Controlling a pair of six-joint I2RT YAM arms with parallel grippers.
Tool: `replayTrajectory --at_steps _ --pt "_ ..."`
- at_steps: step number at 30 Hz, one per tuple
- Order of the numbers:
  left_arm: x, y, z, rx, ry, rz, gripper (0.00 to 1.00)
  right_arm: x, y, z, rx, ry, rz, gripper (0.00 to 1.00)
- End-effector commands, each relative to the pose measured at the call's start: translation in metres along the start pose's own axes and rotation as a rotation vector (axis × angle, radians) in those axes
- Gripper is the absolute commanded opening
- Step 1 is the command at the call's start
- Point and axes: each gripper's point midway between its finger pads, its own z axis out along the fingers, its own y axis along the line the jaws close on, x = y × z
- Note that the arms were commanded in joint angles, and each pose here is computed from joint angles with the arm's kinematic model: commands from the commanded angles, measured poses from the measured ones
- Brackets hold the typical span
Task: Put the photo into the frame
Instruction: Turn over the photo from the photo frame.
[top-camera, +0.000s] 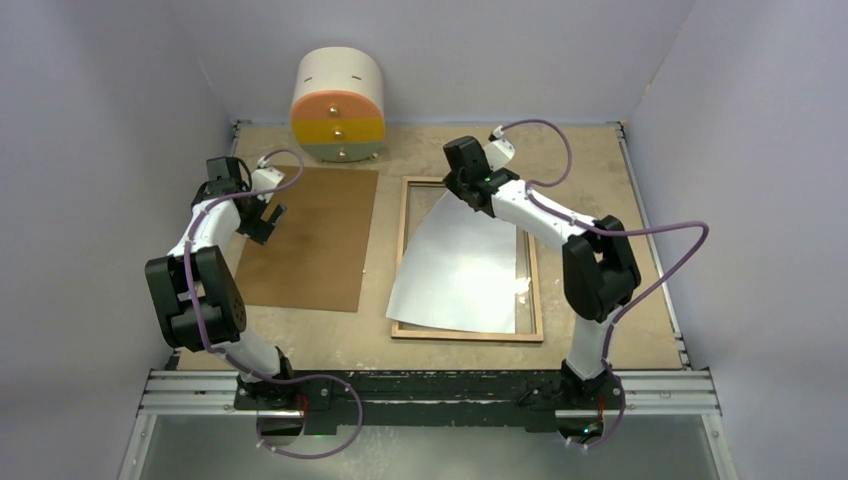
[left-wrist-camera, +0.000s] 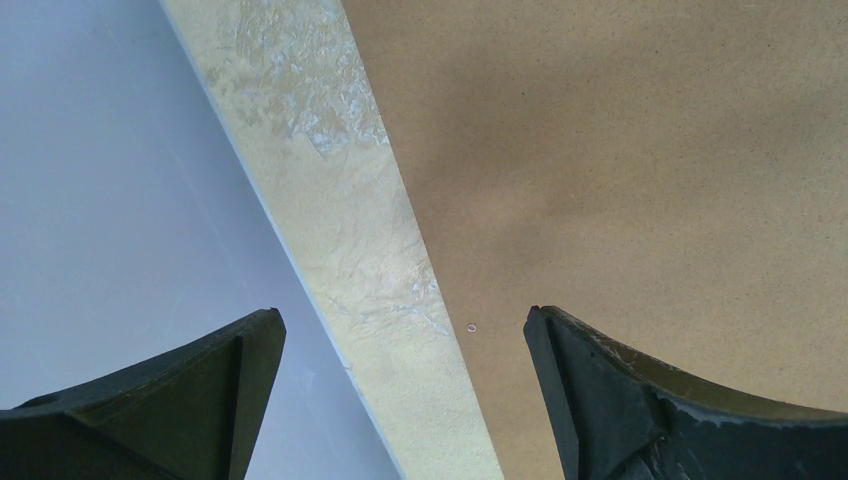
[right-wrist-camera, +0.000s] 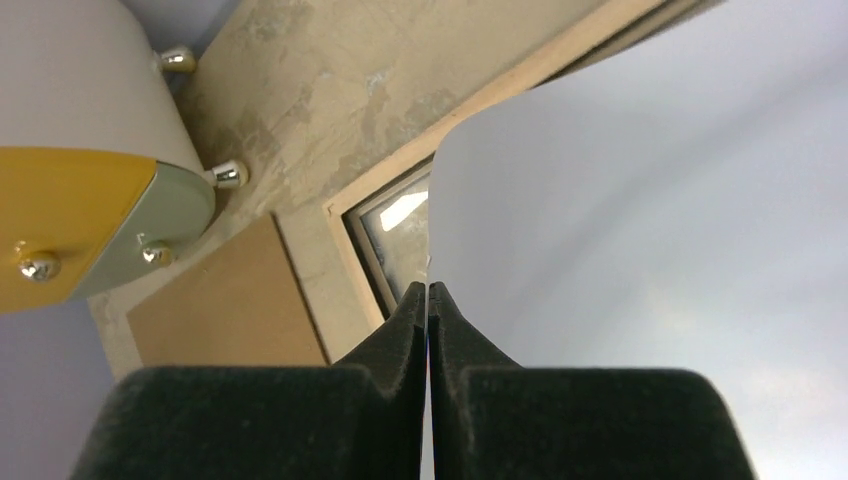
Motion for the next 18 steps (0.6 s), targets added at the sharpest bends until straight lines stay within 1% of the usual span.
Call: replayTrajectory --at_steps 1,4,6,13,18 --pt "-0.009 0.006 -0.012 -0.032 -0.038 0.023 1.00 -0.007 0.026 0.008 -0.071 0.049 -0.183 0.00" --pt "-0.009 0.006 -0.013 -0.033 -0.037 0.025 1.00 -0.010 0.023 0.010 -0.034 0.048 -0.238 0.00" --pt "-0.009 0.006 -0.012 -0.032 -0.038 0.025 1.00 -0.011 0.025 0.009 -0.053 0.044 -0.262 0.00" --pt "-0.009 0.005 -0.011 -0.024 -0.036 0.023 1.00 0.009 0.030 0.018 -0.080 0.144 -0.381 0.00" --pt "-0.009 0.006 -0.011 -0.025 -0.033 0.028 1.00 0.009 0.026 0.017 -0.082 0.146 -0.416 0.00"
